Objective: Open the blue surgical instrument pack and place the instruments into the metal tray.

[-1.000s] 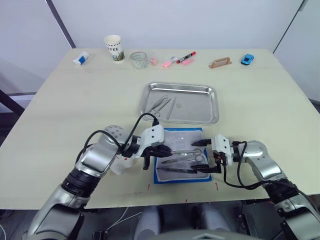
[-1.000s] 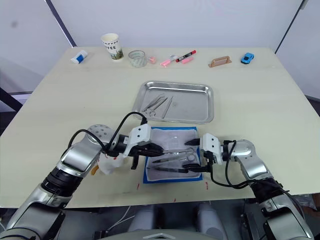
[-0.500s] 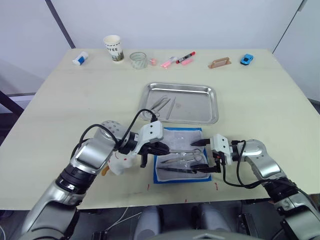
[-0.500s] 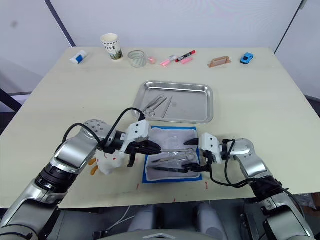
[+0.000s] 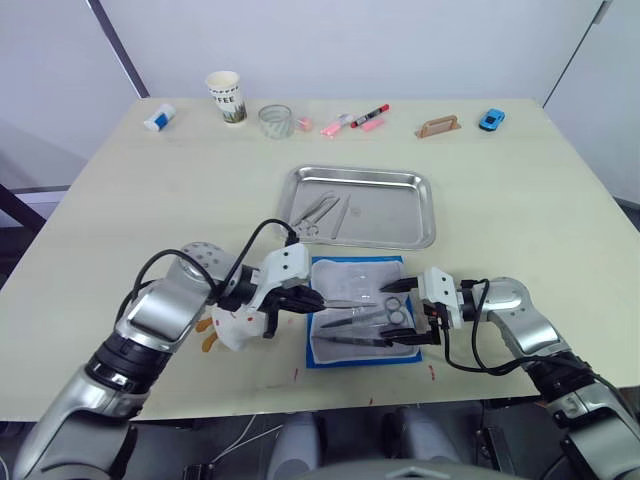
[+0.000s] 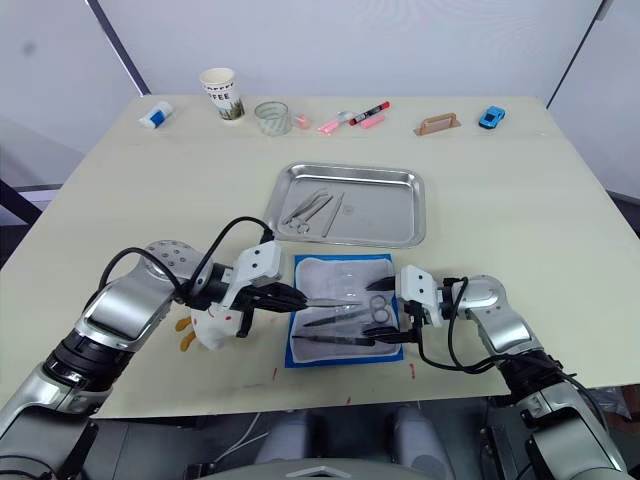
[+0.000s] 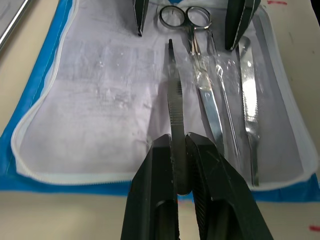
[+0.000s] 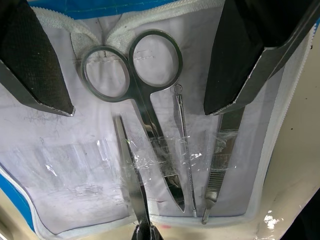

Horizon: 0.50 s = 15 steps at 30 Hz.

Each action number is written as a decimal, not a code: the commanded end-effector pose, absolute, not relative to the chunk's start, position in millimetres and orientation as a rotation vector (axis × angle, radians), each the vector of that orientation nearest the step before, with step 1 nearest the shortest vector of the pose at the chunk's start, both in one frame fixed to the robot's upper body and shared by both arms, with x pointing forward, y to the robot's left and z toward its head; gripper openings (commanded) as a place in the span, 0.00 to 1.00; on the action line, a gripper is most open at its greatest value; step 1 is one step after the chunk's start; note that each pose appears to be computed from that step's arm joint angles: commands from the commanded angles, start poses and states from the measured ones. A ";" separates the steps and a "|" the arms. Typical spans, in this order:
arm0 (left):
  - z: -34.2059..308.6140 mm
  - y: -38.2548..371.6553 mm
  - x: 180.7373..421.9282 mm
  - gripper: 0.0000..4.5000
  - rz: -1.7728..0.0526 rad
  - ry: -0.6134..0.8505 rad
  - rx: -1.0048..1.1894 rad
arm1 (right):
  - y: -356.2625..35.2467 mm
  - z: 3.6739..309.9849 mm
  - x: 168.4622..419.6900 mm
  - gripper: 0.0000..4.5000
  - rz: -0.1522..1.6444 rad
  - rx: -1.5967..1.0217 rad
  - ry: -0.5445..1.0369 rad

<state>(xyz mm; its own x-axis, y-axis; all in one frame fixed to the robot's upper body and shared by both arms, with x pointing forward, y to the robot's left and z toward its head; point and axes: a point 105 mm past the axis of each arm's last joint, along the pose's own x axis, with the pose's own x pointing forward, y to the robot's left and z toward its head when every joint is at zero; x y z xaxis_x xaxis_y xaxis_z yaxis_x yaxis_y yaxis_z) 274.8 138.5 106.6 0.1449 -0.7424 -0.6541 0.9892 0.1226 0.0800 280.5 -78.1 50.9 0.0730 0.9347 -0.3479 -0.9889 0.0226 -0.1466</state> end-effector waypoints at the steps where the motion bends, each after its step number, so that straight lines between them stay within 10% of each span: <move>1: 116.4 145.9 273.4 0.02 -1.348 0.492 0.598 | -97.8 0.4 271.2 1.00 1.457 -0.432 0.427; 15: 132.9 188.5 260.4 0.02 -1.312 0.484 0.573 | -98.2 1.6 273.4 1.00 1.460 -0.433 0.421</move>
